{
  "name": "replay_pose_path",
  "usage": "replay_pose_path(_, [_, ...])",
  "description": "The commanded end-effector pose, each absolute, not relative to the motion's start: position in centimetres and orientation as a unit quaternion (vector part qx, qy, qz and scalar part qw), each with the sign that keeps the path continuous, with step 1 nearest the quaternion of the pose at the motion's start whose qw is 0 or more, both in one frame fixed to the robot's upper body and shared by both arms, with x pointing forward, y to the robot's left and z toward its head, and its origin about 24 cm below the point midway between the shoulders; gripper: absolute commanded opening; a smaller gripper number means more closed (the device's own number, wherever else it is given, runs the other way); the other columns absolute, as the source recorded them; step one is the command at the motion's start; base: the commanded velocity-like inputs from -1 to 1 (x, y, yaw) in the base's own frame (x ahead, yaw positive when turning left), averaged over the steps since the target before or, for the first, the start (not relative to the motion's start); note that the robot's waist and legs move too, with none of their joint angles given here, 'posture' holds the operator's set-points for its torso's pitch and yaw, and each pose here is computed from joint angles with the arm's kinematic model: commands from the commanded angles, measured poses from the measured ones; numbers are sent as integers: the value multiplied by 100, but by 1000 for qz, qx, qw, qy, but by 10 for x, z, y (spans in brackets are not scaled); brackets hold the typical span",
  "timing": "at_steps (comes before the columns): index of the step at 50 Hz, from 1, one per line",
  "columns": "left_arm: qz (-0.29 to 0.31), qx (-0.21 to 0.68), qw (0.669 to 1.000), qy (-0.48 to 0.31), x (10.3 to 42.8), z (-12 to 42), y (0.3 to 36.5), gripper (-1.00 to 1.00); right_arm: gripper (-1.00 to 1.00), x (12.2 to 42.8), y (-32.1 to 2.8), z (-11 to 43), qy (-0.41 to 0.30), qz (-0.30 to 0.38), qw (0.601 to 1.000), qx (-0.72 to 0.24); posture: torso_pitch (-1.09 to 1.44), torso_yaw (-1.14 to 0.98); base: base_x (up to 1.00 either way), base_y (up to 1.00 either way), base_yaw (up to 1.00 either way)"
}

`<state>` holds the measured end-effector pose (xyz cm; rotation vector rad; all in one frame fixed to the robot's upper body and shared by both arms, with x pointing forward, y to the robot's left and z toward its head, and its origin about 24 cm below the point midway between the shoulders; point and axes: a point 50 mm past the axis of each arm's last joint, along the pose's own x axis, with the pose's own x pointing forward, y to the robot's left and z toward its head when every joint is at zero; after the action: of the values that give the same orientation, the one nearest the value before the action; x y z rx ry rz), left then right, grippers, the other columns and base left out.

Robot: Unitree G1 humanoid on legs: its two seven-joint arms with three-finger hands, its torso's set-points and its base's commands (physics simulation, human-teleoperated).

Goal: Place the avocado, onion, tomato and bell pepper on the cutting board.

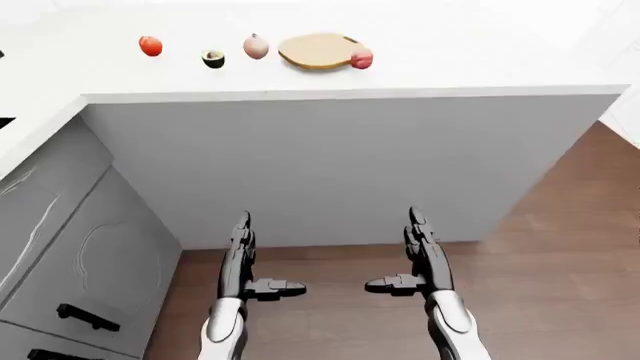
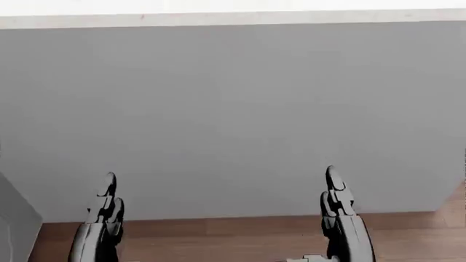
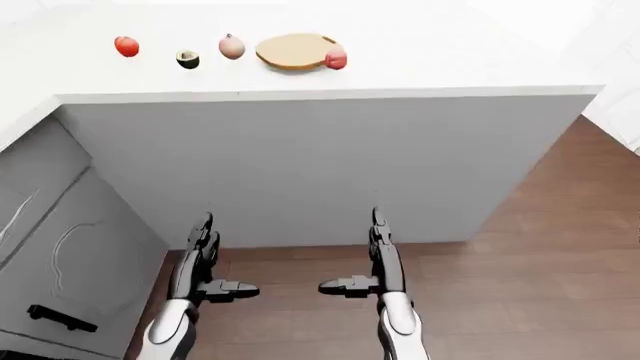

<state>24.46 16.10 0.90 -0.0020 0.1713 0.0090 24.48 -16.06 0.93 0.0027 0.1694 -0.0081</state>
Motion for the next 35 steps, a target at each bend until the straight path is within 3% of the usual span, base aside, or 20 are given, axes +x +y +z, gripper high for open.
replay_pose_path(1, [1,6,1000,-4,257,50,159,100,100,260,-154,55,-8,7,1000,-7,0,0,0,0,0])
replay_pose_path(11, [0,20,999,-25,264,81,160,100,100,263,-156,94,-41,13,999,-34,0,0,0,0,0])
replay_pose_path(18, [-2,28,997,-72,289,129,157,100,100,276,-164,137,-85,12,993,-84,0,0,3,6,0])
replay_pose_path(22, [7,32,995,-89,292,145,161,100,100,259,-172,158,-100,7,991,-88,0,0,13,21,0])
replay_pose_path(35, [24,37,990,-136,279,187,166,100,100,264,-158,194,-137,21,986,-97,0,0,18,20,0])
